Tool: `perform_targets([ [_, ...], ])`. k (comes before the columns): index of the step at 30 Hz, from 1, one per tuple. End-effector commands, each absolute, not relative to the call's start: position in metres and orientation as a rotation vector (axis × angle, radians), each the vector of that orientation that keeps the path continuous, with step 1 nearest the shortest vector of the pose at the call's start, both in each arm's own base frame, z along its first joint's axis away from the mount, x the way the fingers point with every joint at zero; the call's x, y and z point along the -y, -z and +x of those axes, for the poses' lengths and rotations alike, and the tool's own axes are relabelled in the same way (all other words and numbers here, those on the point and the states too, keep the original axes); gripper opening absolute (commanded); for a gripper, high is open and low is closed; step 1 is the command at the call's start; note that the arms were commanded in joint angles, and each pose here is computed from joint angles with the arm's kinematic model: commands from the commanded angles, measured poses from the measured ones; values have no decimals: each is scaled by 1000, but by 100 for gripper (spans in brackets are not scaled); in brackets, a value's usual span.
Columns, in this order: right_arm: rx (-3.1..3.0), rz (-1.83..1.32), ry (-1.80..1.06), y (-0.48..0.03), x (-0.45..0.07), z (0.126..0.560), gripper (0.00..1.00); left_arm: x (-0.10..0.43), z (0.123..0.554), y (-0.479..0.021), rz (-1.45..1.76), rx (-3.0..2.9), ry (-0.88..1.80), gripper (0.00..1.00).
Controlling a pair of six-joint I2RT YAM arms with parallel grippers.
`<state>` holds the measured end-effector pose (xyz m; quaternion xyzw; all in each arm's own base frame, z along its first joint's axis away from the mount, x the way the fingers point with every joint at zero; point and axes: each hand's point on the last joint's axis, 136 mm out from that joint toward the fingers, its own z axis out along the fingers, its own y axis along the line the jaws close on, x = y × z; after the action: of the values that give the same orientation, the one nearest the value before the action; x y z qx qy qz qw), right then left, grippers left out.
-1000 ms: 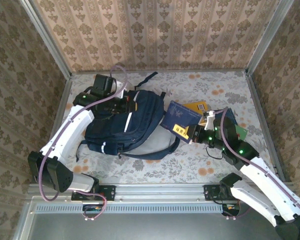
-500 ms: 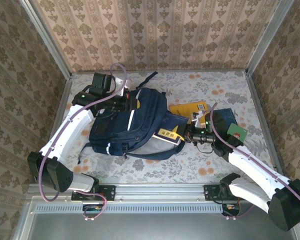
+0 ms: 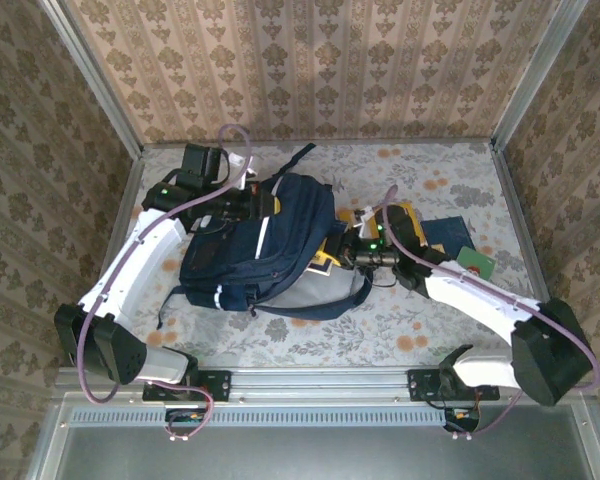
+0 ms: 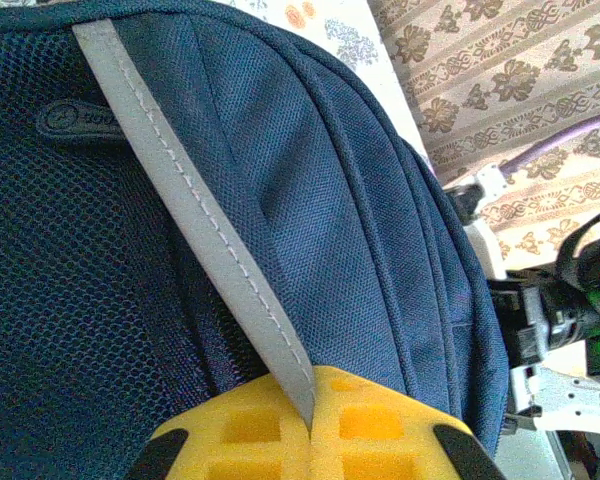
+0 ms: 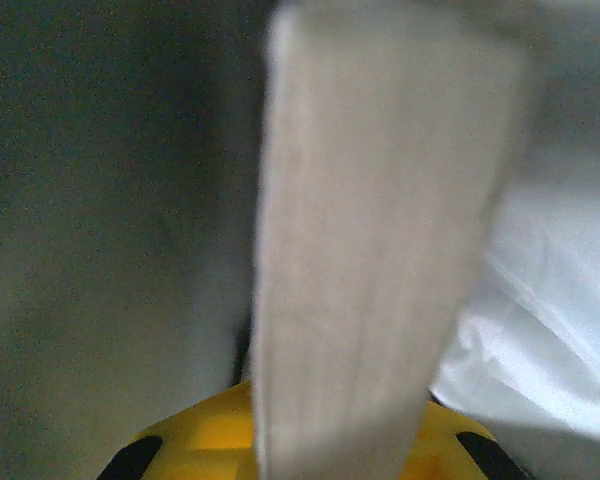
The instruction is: Pack the student bag
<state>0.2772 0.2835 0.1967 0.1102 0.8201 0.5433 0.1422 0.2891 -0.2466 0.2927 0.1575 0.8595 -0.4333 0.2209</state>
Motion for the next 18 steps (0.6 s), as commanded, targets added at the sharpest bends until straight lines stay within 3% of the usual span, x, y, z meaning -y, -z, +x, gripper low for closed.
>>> perform_targets([
  [1, -2252, 233, -1606, -227, -303, 294, 0, 256, 285, -370, 552, -2082, 1302, 0],
  [18, -2276, 402, -1492, -167, -395, 373, 0, 263, 289, -388, 567, -2029, 1363, 0],
])
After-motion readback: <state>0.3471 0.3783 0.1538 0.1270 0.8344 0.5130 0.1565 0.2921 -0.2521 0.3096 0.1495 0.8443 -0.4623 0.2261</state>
